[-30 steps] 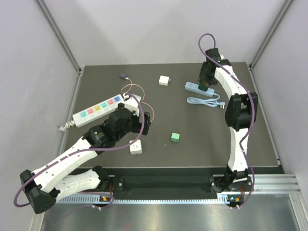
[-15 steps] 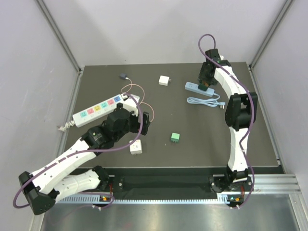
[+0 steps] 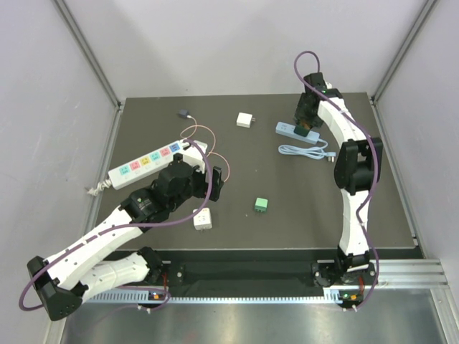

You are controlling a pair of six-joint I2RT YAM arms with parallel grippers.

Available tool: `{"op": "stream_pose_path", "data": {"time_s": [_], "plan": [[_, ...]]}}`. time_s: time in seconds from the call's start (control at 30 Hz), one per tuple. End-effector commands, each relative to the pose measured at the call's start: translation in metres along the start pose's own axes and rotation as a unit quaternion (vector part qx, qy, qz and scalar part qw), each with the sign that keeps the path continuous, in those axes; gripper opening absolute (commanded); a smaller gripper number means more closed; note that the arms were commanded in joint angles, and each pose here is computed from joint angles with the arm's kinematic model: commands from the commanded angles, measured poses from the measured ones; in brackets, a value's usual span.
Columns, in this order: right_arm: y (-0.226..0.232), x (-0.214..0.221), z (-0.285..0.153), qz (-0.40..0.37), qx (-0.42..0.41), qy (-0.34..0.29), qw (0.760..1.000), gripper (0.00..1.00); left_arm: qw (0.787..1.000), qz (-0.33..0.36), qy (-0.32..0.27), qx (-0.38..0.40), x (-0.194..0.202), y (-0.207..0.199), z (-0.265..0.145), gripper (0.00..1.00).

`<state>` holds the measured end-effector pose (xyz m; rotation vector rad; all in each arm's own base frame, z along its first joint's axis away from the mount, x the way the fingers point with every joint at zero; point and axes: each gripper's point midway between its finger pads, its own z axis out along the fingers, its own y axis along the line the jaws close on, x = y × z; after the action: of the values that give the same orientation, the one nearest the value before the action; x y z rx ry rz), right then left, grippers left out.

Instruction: Insert the plug

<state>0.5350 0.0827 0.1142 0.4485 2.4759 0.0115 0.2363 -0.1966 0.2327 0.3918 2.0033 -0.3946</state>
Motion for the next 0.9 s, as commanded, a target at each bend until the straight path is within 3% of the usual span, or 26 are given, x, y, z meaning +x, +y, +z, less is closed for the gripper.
{"op": "stream_pose_path", "data": {"time_s": [0.0,0.4,0.87], "plan": [[0.003,-0.003,-0.005,0.003,0.01,0.003,1.0,0.0,1.0,-0.002,-0.026,0.002,-0.011,0.0,-0.003,0.99],[0.006,-0.014,-0.005,-0.011,0.012,-0.023,1.0,0.0,1.0,-0.002,-0.029,0.004,-0.013,0.0,-0.004,0.99],[0.006,0.001,0.013,0.0,0.02,0.003,1.0,0.0,1.0,-0.001,-0.031,0.002,-0.014,0.001,-0.005,0.99]]}}
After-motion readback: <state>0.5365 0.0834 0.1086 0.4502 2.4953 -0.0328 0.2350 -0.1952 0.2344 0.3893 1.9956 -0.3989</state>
